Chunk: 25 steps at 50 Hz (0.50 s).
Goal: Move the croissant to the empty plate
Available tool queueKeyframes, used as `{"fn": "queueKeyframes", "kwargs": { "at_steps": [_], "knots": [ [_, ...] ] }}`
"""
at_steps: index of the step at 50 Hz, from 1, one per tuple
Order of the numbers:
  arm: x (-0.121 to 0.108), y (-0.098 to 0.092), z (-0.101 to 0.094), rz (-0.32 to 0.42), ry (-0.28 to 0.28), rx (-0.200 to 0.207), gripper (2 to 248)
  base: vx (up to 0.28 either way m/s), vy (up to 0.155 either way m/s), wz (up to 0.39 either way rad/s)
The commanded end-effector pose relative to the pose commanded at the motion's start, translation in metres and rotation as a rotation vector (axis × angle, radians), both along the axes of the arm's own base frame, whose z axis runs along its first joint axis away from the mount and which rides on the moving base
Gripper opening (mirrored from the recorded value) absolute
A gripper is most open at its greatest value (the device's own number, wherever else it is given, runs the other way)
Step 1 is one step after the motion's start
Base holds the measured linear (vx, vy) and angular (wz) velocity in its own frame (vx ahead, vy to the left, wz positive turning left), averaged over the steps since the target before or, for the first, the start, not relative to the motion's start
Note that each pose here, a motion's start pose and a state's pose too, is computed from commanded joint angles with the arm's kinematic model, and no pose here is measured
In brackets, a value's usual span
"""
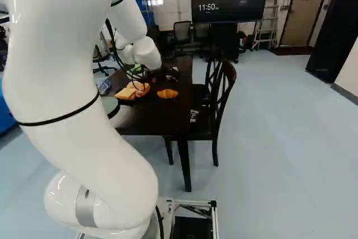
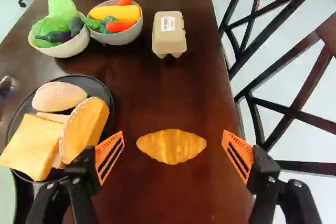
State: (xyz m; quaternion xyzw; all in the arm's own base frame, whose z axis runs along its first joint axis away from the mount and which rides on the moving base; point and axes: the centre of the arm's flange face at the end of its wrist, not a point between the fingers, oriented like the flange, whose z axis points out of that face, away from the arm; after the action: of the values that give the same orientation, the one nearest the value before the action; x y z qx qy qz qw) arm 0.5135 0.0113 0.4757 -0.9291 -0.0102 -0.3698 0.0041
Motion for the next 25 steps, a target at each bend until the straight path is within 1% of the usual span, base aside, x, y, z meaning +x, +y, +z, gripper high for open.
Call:
{"fn": "queueKeyframes", "kwargs": {
  "at_steps": [13,25],
  "knots": [
    [0.009,0.0,0.011,-0.001,0.043,-0.001,247,0.0,0.0,0.0],
    [0.023,0.0,0.006,-0.001,0.111,-0.002,247,0.0,0.0,0.0]
  ]
}}
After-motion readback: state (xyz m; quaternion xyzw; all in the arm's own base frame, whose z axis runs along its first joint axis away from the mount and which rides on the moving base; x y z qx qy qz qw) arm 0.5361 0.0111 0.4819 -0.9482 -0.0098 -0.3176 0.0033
